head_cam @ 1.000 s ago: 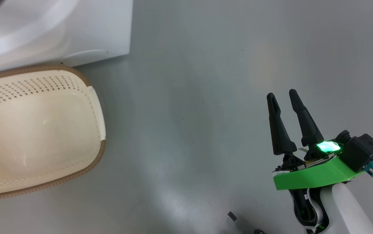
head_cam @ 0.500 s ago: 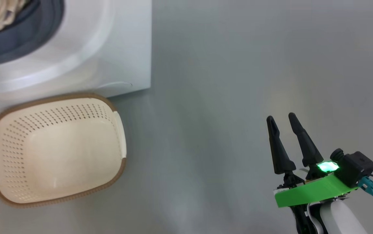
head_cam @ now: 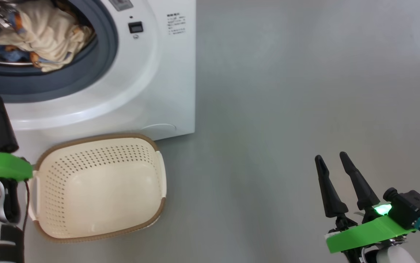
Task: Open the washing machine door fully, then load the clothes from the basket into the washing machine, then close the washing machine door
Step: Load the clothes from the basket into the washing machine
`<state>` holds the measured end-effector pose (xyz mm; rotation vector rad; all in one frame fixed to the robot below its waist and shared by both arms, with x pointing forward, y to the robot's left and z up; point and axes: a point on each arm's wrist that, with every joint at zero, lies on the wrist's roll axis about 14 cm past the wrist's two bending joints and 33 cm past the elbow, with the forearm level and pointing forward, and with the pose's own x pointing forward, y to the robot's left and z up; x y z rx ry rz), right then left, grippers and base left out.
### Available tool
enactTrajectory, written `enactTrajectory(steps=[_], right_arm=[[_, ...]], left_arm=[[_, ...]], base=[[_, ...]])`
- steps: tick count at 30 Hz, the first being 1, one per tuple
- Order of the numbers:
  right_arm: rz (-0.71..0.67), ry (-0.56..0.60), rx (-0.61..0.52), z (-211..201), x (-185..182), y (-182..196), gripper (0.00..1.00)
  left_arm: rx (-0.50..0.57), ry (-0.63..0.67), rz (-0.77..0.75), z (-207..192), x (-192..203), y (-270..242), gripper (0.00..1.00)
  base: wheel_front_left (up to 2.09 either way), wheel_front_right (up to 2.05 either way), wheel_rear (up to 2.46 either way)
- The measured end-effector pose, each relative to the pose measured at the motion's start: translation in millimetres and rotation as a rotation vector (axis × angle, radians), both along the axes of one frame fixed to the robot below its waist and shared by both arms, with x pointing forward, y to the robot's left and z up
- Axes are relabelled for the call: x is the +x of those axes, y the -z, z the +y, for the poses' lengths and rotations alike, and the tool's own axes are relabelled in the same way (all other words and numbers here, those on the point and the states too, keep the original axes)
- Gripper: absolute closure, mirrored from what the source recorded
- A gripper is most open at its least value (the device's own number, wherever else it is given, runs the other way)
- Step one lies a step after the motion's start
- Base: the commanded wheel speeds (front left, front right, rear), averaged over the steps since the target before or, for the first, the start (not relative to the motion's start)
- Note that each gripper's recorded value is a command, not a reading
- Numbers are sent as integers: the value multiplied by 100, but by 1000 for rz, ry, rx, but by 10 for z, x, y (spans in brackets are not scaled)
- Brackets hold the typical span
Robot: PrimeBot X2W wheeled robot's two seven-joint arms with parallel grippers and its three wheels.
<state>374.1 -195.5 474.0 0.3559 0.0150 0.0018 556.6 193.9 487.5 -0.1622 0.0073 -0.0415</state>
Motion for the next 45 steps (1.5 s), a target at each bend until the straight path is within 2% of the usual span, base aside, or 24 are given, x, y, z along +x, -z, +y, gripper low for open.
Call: enactTrajectory(steps=[13,24,45], right_arm=[[-40,-63,-3,149,-15,-121,0],[-53,-87,-13,186,-67,-167,0],[-52,-83,-16,159,-223,-172,0]], left_arm=[[27,-61,-21,316,-647,-68,0],[46,-84,13,454,-1166,71,0],[-6,-83,22,420,-1705,130,0]], base=[[0,0,0],[0,0,0],[0,0,0]])
